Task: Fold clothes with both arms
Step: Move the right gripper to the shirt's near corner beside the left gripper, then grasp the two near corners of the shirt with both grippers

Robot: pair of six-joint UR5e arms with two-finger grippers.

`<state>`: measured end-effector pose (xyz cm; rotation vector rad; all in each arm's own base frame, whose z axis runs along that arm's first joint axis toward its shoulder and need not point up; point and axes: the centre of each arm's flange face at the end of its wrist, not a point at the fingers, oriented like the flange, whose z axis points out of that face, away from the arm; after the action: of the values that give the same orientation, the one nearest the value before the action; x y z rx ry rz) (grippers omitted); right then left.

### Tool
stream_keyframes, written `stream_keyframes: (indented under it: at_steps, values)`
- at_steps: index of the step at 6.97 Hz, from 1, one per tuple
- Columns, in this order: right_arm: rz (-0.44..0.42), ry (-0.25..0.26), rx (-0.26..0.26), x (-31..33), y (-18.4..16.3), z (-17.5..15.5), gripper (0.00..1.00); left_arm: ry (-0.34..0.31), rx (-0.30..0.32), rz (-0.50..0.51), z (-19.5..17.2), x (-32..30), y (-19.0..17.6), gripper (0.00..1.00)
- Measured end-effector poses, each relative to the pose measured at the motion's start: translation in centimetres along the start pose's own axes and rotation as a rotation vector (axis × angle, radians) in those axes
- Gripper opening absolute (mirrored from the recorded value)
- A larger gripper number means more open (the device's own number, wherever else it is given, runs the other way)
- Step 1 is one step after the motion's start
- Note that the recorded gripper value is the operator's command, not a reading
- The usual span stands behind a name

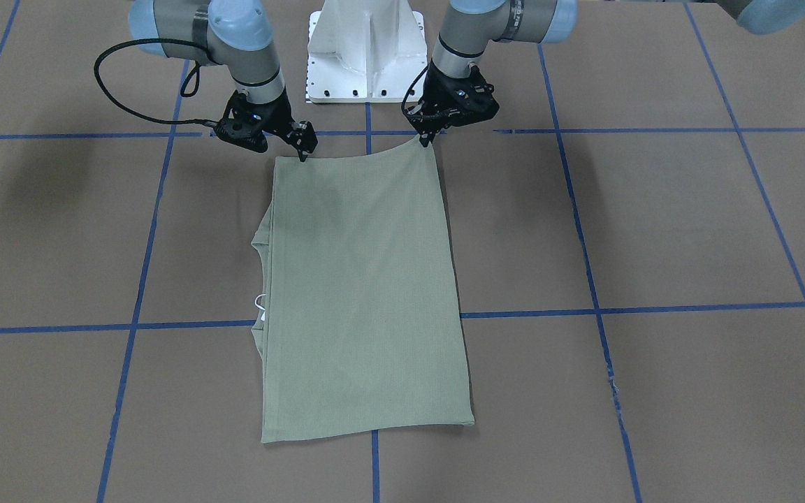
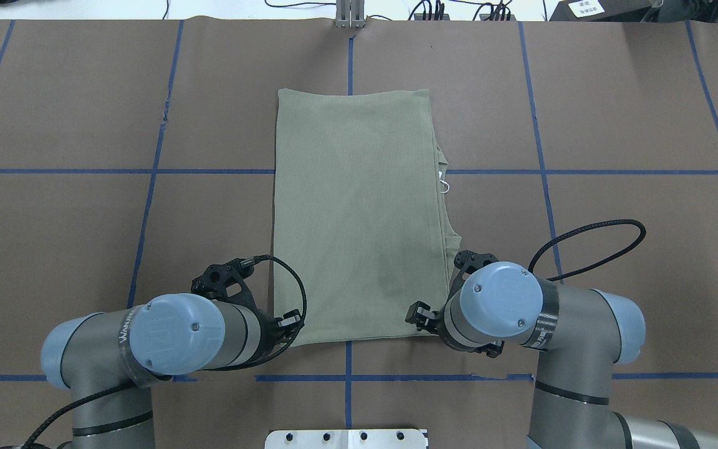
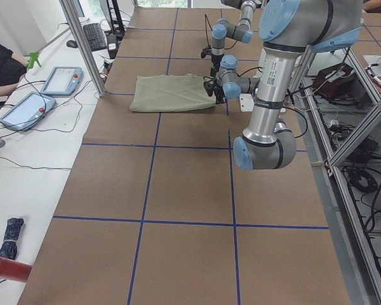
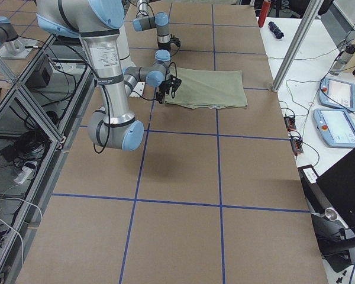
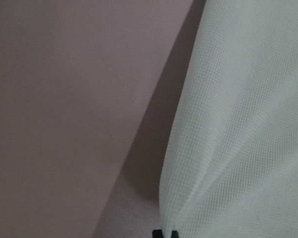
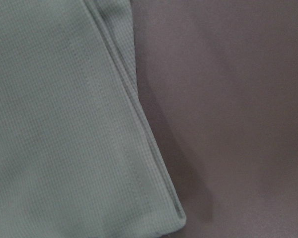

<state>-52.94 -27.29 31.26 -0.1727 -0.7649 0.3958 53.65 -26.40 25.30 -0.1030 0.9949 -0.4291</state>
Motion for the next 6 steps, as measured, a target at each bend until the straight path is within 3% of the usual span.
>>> stream_keyframes:
  at_steps: [4, 6]
  values:
    - [0.018, -0.012, 0.019, -1.2, -0.6, -0.1, 1.0, 0.002, -0.001, 0.0, -0.1, 0.1, 0.0, 0.0]
    - [0.026, 0.007, 0.029, -1.3, -1.2, 0.9, 1.0, 0.004, -0.003, 0.001, -0.1, 0.2, 0.1, 0.0]
